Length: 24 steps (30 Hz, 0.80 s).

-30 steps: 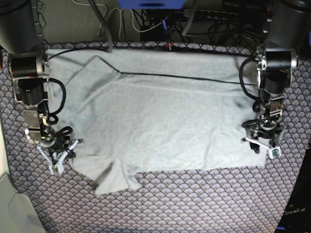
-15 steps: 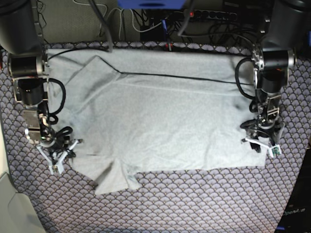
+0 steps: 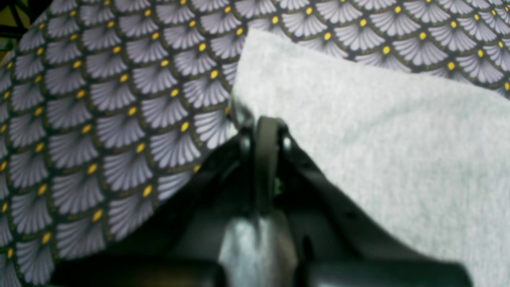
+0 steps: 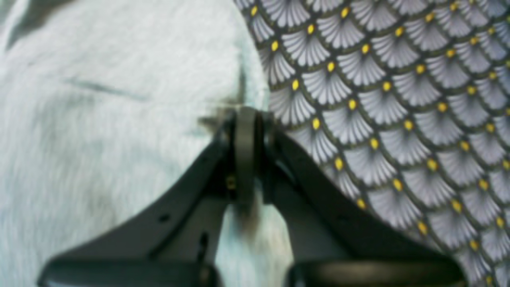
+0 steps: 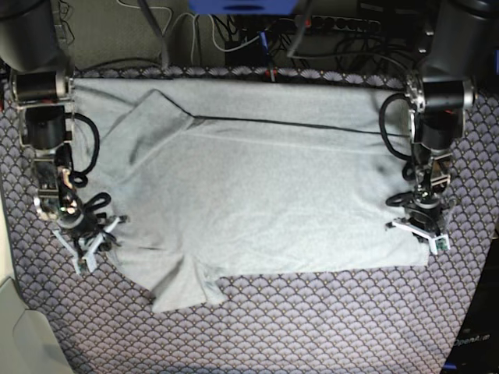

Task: Fold the T-shirt properly
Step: 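Grasp the hem edge with both grippers, then lift the hem with both grippers and fold it over onto the folded shoulder edge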

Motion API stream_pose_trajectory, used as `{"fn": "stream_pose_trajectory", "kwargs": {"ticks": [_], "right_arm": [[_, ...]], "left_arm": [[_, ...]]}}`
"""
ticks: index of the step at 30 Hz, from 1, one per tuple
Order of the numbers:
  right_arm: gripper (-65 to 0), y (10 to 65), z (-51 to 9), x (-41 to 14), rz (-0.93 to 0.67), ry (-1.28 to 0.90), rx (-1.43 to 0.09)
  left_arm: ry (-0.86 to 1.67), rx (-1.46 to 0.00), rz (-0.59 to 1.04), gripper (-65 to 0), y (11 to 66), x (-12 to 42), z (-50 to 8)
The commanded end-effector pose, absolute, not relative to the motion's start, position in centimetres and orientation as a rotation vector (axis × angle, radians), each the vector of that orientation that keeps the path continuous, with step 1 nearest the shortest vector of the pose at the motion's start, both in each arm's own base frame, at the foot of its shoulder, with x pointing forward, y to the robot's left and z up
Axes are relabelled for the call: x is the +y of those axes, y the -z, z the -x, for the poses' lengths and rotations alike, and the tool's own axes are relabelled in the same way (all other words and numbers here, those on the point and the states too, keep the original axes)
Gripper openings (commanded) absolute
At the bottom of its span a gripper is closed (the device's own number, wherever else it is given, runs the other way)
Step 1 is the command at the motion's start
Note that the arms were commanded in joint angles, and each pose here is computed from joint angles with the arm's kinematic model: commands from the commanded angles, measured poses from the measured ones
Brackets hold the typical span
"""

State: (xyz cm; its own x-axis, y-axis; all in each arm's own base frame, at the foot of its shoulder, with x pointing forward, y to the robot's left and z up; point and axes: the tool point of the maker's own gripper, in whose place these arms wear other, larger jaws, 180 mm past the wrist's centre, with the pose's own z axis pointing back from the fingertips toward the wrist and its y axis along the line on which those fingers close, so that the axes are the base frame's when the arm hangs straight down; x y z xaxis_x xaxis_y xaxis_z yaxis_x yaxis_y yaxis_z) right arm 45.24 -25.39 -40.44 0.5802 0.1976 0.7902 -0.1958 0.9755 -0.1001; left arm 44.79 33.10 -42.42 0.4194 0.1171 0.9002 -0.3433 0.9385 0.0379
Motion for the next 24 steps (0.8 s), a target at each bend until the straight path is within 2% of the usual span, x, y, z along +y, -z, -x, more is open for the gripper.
{"fn": "stream_pose_trajectory", "kwargs": {"ticks": [1,16,20,24], "right_arm": [[-65.0,37.5,-46.6,-26.2,0.019,-0.228,-0.996],[-65.0,34.6,-42.4,-23.1,0.048,-0.356,-1.032],[-65.0,34.2,-41.5,-24.3,0.058,-0.313,-1.052],[-65.0,34.3,-41.3,-24.4,0.06,-0.302,-1.035]], "left_arm": [[-0.304,-1.126,-0.261,-64.5,41.0,34.7,-45.3],[-0.274,-1.127,-0.25,-64.5,40.9,34.4,-44.4],[-0.219,-1.171,-0.225,-64.5,37.6,32.9,-44.8],[-0.287,-1.2,-0.224,-64.5,36.0,34.0,-44.3]]}}
